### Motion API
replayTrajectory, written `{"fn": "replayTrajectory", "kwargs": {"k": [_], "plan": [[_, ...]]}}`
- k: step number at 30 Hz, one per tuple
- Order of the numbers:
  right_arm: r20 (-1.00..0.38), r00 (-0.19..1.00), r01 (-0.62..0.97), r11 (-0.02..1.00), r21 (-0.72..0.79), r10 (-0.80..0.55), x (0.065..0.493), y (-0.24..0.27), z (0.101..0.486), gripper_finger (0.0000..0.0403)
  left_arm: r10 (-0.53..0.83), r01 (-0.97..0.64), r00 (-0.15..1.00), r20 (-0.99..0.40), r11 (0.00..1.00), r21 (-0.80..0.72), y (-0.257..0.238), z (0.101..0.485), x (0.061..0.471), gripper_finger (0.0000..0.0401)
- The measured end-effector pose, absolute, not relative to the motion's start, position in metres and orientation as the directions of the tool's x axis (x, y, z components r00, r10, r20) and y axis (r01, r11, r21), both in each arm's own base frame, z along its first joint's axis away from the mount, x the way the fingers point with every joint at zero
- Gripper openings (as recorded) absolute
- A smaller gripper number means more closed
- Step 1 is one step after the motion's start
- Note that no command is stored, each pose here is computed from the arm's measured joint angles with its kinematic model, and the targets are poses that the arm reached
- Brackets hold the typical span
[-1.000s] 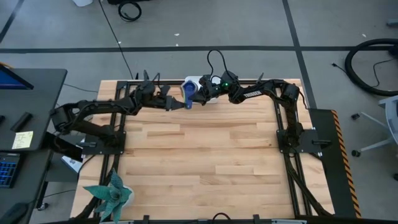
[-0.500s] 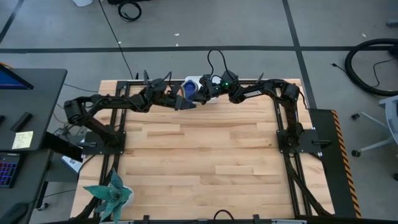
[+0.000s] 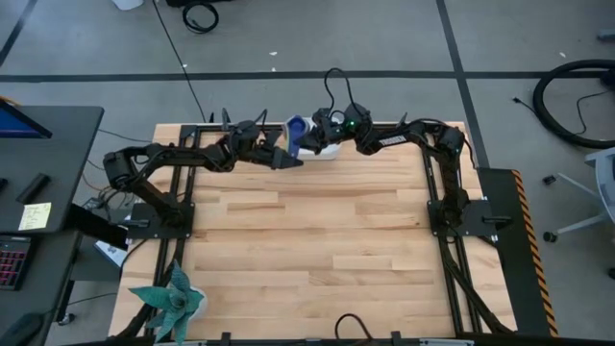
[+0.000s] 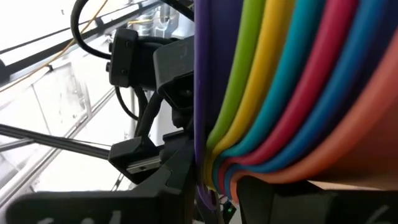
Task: Nest measuring cups in basket
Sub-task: Put the stacked measuring cups into the white bin
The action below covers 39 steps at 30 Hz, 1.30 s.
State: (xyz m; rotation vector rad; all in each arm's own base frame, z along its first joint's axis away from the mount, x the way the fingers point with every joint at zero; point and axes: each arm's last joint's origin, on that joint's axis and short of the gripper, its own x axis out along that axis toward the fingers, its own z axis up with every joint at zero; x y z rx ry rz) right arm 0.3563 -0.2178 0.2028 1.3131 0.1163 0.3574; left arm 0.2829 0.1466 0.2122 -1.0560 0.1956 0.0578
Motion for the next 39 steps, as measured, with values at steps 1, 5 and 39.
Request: {"fn": "replayTrajectory", "kwargs": {"k": [1, 5, 39], "plan": [[0.117, 0.941, -0.191, 0.211, 0.959, 0.318, 0.356, -0.219, 0.203, 0.0095, -0.040, -0.143, 0.982, -0.186, 0.493, -0.858, 0.148, 0.212, 0.282, 0.0069], [0.119, 0.946, -0.188, 0.214, 0.959, 0.301, 0.354, -0.223, 0.203, 0.0095, -0.015, -0.146, 0.984, -0.176, 0.495, -0.857, 0.152, 0.213, 0.281, 0.0072], [0.104, 0.931, -0.195, 0.235, 0.952, 0.349, 0.347, -0.229, 0.202, 0.0095, 0.039, -0.104, 0.995, -0.097, 0.495, -0.863, 0.174, 0.222, 0.268, 0.0093]]}}
